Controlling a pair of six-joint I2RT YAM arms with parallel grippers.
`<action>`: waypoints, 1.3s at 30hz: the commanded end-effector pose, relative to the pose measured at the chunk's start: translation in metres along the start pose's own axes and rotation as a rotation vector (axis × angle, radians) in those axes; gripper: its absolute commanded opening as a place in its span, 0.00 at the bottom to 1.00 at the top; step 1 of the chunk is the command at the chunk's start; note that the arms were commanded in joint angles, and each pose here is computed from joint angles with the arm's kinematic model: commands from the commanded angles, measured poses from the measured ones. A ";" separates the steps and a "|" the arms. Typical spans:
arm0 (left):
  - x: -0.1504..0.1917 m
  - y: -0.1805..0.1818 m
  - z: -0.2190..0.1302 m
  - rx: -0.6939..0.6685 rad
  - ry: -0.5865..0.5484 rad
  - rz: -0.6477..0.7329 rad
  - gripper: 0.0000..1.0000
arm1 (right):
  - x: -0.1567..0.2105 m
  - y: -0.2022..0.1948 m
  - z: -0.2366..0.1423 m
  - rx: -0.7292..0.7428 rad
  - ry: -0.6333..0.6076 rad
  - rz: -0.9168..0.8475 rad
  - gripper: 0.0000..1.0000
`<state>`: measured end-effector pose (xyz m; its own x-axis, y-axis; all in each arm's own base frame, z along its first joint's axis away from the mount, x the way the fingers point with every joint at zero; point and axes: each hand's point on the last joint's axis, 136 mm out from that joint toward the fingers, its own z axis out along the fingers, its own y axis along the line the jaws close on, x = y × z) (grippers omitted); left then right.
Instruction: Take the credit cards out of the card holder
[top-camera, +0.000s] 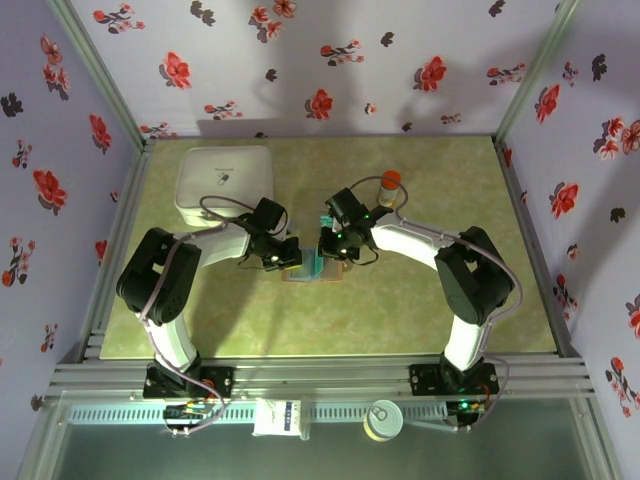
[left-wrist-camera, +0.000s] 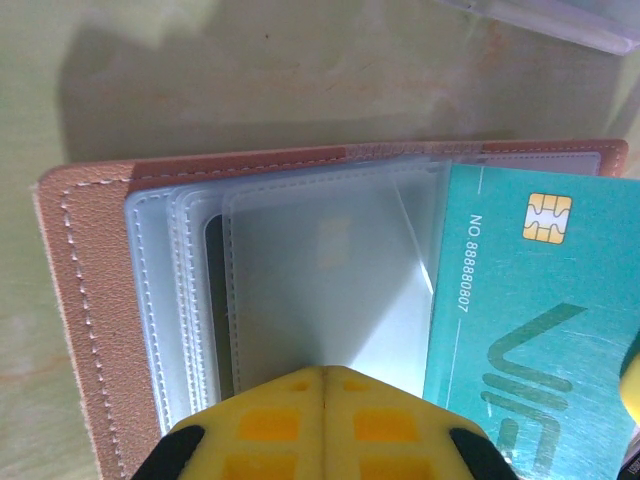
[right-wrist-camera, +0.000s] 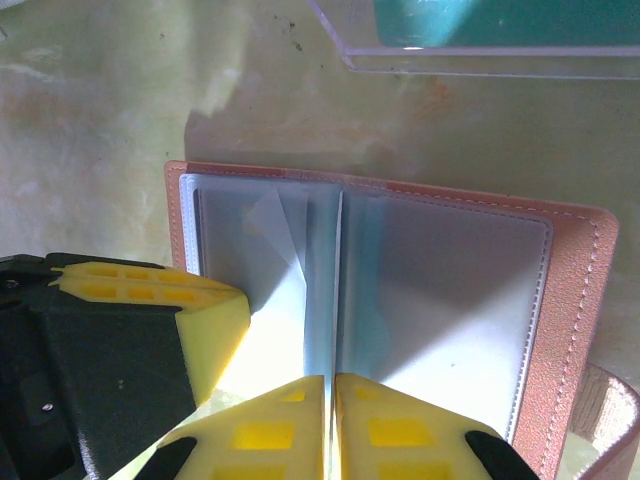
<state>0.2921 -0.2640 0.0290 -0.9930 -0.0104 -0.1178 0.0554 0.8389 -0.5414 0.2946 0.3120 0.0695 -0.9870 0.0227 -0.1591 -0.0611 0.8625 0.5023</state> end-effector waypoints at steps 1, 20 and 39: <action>0.006 0.011 0.004 -0.036 0.026 -0.020 0.00 | 0.009 -0.004 0.013 0.001 0.037 0.024 0.13; -0.004 -0.001 -0.004 -0.015 0.007 -0.010 0.00 | -0.011 0.017 -0.055 0.003 -0.136 -0.109 0.00; -0.016 0.000 -0.079 0.004 -0.163 -0.012 0.12 | -0.038 0.013 -0.095 0.234 0.001 -1.246 0.00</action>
<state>0.3086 -0.2402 0.1037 -0.9622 -0.0954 -0.2550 0.0733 0.8112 -0.5801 0.3200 0.2925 0.1740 -0.5014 -0.6778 -0.5378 -0.8072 0.5902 0.0087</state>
